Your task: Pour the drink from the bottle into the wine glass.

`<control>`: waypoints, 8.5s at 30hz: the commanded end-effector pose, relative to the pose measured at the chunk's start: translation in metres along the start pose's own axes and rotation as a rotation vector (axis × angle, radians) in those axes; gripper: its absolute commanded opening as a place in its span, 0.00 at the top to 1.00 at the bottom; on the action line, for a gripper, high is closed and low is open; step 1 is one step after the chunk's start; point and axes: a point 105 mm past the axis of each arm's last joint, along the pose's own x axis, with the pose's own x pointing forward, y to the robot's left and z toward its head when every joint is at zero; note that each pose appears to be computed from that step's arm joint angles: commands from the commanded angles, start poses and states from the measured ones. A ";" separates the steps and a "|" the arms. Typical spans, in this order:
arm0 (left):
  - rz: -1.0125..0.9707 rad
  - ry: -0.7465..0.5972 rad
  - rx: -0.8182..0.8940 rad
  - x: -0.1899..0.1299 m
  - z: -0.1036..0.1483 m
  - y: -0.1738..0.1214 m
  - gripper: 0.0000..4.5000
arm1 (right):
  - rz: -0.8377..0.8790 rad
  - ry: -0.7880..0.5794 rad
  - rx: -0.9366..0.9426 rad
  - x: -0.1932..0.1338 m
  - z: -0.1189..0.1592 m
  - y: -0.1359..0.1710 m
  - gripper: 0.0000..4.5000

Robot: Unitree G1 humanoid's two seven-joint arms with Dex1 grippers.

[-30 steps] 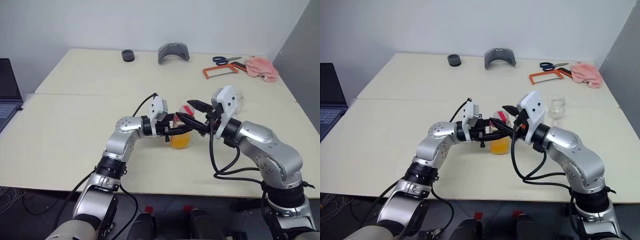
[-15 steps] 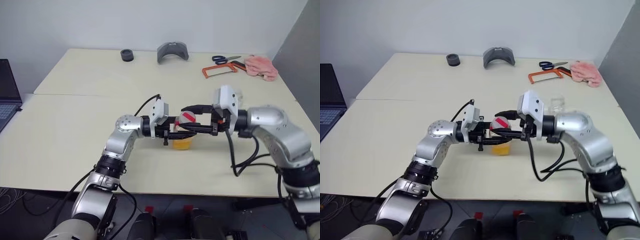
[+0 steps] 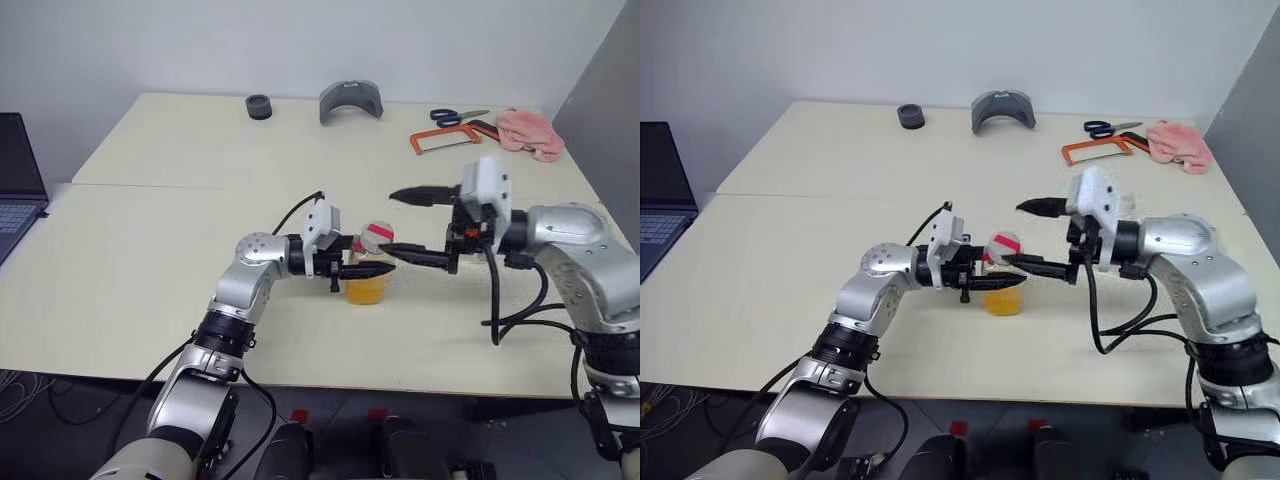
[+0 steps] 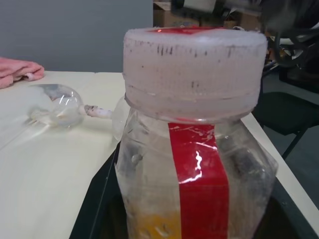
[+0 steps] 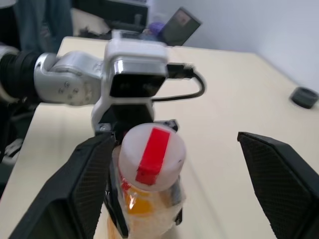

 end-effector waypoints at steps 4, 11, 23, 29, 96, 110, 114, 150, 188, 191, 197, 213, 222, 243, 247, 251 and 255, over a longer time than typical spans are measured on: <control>0.032 -0.063 0.034 0.003 0.016 0.009 0.61 | -0.230 -0.088 0.061 0.011 0.006 0.020 0.11; 0.025 -0.077 0.040 0.010 0.020 0.013 0.61 | -0.394 -0.122 0.103 0.032 -0.006 0.022 0.11; 0.021 -0.068 0.056 0.009 0.020 0.013 0.61 | -0.444 -0.111 0.100 0.036 -0.016 0.018 0.11; 0.022 -0.057 0.060 0.007 0.020 0.012 0.61 | -0.392 -0.125 0.100 0.038 -0.017 0.020 0.53; -0.010 -0.027 0.115 0.011 0.021 0.027 0.62 | -0.156 -0.128 -0.055 0.046 -0.007 0.036 0.59; -0.039 -0.016 0.130 0.005 0.026 0.027 0.62 | 0.221 0.007 -0.039 0.031 0.007 0.007 0.29; -0.017 -0.028 0.121 0.004 0.024 0.026 0.63 | 0.116 -0.034 -0.028 0.021 0.011 0.008 0.05; -0.019 -0.027 0.102 0.007 0.019 0.023 0.63 | -0.390 -0.041 -0.034 0.005 -0.015 -0.010 0.05; -0.033 -0.042 0.099 0.008 0.024 0.024 0.63 | -0.325 -0.079 -0.040 0.025 -0.003 -0.004 0.05; -0.031 -0.041 0.099 0.008 0.024 0.024 0.63 | -0.333 -0.072 -0.038 0.023 -0.005 -0.006 0.05; -0.027 -0.037 0.101 0.006 0.024 0.025 0.63 | -0.345 -0.066 -0.027 0.019 -0.009 -0.008 0.05; -0.015 -0.038 0.100 0.006 0.023 0.025 0.63 | -0.256 -0.091 0.031 0.022 -0.004 0.006 0.05; -0.014 -0.040 0.100 0.006 0.021 0.024 0.63 | -0.220 -0.062 0.099 0.023 -0.009 0.008 0.05; -0.013 -0.035 0.100 0.007 0.017 0.022 0.63 | -0.189 -0.017 0.086 0.031 -0.015 0.002 0.56; -0.010 -0.036 0.099 0.007 0.017 0.021 0.63 | -0.173 -0.006 0.059 0.031 -0.016 0.006 0.60; -0.007 -0.036 0.096 0.006 0.016 0.021 0.63 | -0.174 -0.037 -0.047 0.032 -0.006 0.007 0.60; -0.005 -0.036 0.094 0.006 0.015 0.020 0.63 | -0.193 -0.097 -0.063 0.028 0.003 0.006 0.61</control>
